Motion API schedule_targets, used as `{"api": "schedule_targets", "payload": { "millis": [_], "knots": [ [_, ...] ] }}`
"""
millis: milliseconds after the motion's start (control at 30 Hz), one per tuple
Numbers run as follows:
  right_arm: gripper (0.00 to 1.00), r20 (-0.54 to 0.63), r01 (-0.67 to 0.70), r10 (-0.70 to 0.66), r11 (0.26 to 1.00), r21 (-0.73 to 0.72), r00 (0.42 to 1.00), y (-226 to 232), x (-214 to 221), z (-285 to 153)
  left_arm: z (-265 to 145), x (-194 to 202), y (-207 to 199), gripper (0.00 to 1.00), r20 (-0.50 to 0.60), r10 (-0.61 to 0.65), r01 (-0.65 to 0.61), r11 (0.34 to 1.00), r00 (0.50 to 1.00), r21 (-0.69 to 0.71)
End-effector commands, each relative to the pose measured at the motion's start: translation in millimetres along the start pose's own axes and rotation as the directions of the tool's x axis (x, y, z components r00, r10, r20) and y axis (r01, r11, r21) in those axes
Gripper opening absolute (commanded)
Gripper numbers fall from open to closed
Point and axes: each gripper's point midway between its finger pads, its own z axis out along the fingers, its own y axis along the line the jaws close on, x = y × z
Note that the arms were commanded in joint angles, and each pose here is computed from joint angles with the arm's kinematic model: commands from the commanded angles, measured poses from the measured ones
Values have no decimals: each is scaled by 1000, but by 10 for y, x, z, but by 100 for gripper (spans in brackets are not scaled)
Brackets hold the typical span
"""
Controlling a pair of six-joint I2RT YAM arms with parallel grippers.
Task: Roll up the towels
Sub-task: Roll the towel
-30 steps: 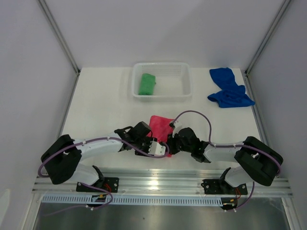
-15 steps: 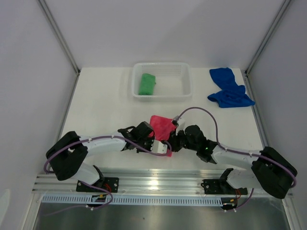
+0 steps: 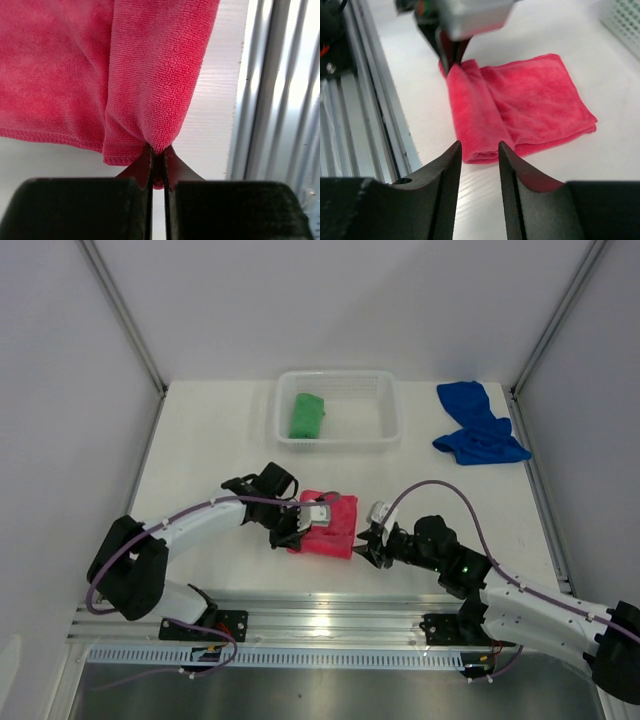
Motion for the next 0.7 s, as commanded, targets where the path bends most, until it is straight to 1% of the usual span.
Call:
{"api": "schedule_targets", "payload": {
  "millis": [0,33,100,133,333,500,667],
  "knots": [
    [40,-63,196,-203,975,-103,977,170,227,45,-140,-203,-252,1,83,-88,74,985,993,156],
    [41,-50,228,-237,964,-136,970,280,211,90,-144,-213,-258,1,80,-98,83,982,992,171],
    [42,-57,258,-270,953,-161,961,332,238,191,-116,-201,-213,1,71,-121,106,977,990,185],
    [43,-30,267,-275,951,-157,961,340,174,239,-105,-180,-213,1,62,-130,116,974,990,193],
    [48,-63,295,-309,939,-175,949,305,296,415,-57,-113,-147,1,32,-115,107,977,993,183],
    [48,-71,298,-311,942,-152,948,244,278,445,-48,-106,-142,1,28,-105,98,977,994,190],
    [49,-8,297,-300,947,-126,954,238,16,339,-26,-80,-145,1,18,-113,107,974,993,200]
  ]
}}
